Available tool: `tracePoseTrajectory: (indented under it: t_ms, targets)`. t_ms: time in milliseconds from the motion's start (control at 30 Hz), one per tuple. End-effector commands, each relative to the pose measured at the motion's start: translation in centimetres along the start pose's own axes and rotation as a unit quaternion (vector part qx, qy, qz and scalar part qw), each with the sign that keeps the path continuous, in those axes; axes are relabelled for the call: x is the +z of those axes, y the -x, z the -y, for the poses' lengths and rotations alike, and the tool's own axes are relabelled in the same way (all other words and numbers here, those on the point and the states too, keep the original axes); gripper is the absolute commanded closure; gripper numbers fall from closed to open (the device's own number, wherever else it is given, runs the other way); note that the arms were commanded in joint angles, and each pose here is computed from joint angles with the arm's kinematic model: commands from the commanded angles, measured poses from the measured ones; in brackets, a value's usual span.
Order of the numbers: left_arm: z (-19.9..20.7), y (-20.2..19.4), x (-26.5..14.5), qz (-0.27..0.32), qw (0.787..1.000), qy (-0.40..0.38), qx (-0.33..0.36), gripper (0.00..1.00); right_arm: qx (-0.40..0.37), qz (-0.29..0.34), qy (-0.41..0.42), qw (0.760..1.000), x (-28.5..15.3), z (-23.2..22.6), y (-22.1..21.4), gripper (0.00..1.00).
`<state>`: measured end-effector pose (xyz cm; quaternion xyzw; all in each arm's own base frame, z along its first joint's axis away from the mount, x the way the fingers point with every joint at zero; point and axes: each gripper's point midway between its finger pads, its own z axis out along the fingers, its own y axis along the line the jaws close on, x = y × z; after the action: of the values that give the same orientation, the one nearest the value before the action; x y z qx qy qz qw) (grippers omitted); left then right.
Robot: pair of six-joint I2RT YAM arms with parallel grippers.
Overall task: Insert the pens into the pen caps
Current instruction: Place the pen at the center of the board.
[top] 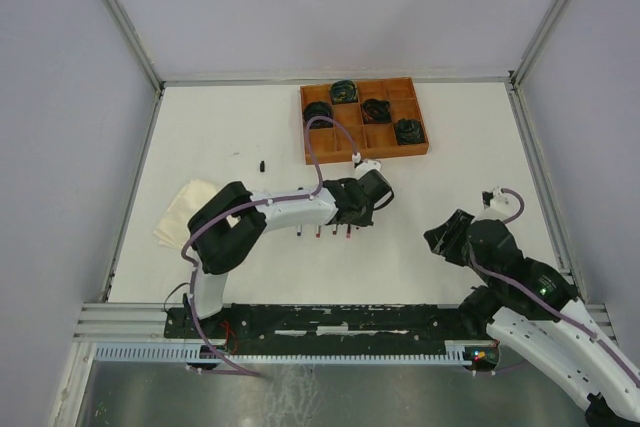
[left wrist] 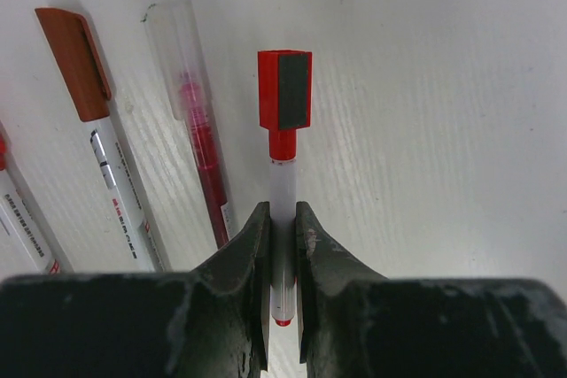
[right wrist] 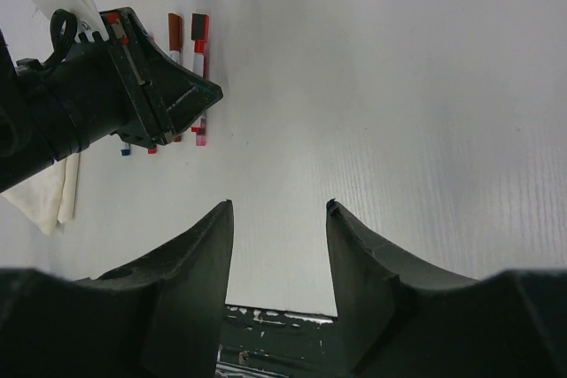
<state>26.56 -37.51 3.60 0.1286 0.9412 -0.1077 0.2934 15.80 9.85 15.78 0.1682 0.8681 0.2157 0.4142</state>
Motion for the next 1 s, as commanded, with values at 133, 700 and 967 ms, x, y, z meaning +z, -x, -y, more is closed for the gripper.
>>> tracePoseTrajectory:
  t_ms: [133, 700, 967]
  targets:
    - [0.2, 0.5, 0.7, 0.01, 0.999, 0.022, -0.032, 0.84, 0.012, 0.002, 0.009, 1.0, 0.3, -0.3, -0.1, 0.46]
    - [1.2, -0.2, 0.4, 0.001, 0.999, -0.001, -0.036, 0.69, 0.015, -0.005, 0.008, 1.0, 0.5, -0.2, -0.5, 0.46]
    - [1.9, 0.7, 0.1, 0.007, 0.999, -0.016, -0.027, 0.71, 0.016, -0.006, 0.008, 1.0, 0.4, -0.2, -0.5, 0.46]
